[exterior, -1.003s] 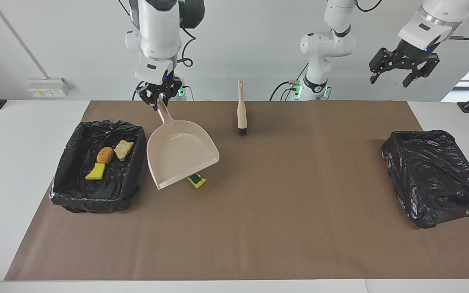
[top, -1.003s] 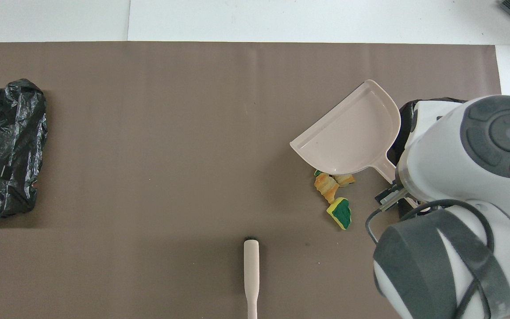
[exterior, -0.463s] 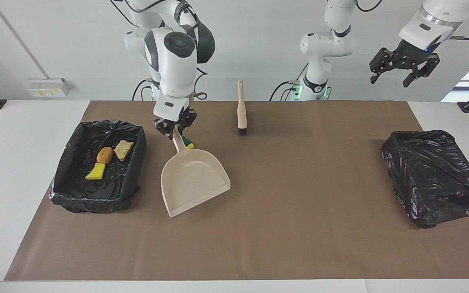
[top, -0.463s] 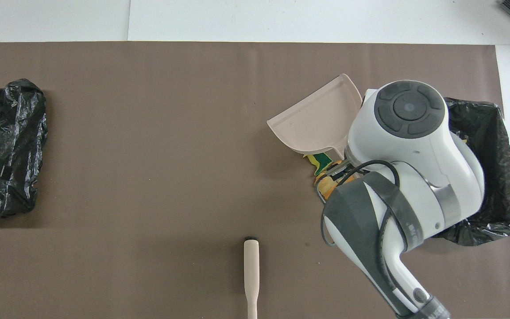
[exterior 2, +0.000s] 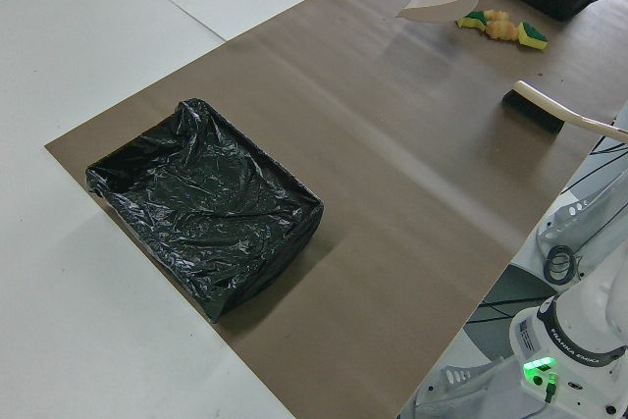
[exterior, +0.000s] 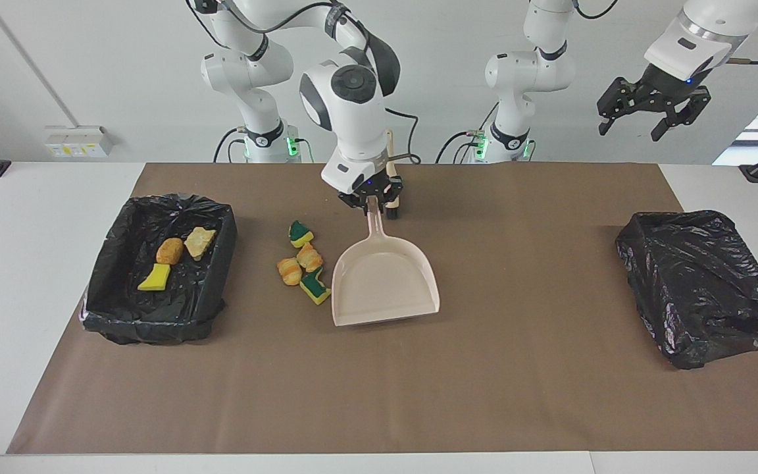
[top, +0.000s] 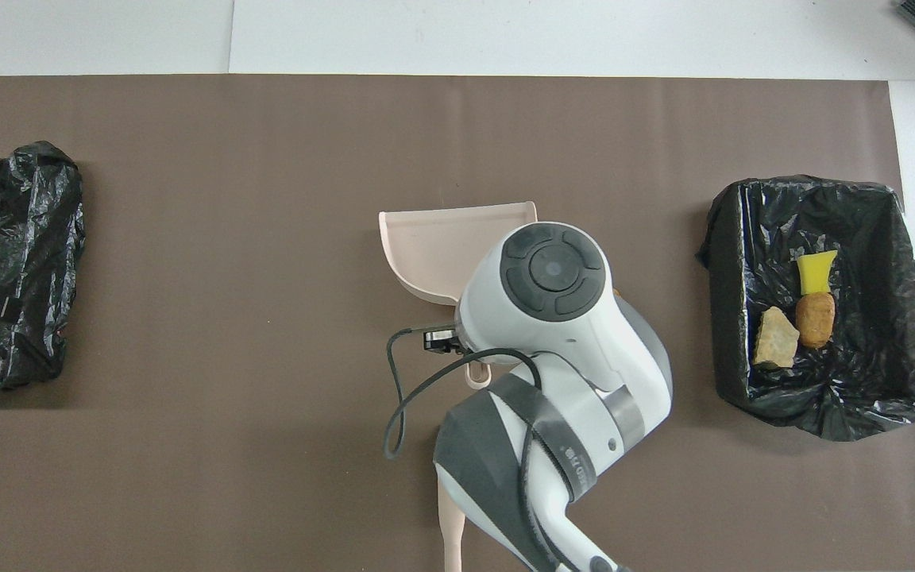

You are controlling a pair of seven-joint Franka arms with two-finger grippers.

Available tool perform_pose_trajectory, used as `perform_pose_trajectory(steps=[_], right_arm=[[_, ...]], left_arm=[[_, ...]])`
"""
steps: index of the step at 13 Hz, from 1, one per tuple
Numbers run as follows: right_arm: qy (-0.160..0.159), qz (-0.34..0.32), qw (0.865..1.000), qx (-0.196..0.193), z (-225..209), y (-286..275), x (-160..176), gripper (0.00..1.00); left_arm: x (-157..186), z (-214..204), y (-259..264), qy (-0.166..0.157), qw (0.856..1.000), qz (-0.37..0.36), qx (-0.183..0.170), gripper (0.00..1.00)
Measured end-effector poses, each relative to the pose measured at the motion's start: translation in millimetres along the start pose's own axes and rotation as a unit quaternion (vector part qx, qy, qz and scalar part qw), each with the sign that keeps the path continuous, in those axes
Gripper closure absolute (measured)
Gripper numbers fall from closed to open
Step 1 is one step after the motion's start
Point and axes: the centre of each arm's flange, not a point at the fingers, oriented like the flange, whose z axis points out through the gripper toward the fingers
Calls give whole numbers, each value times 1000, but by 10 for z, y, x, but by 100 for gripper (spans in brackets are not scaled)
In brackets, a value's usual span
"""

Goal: Sweep and dump trash in bin
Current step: 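Set the dustpan down beside the sponge scraps and release it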

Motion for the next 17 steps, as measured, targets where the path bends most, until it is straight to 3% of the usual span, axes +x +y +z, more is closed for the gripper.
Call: perform_pose_trajectory(steps=[5,14,15,17], right_arm=[[12,30,999,8,576,-141,183,68],[39,18,999,-1,862,-49,237,67],[38,18,999,-2,864,-51,237,65],[34,18,999,-7,807,-53,223,42]], left_arm=[[-2,3,9,-1,1000,1,0,0],[-2,1,9,0,1000,1,0,0],[-1,0,9,0,1000,1,0,0],[0,-1,9,1,1000,2,0,0]])
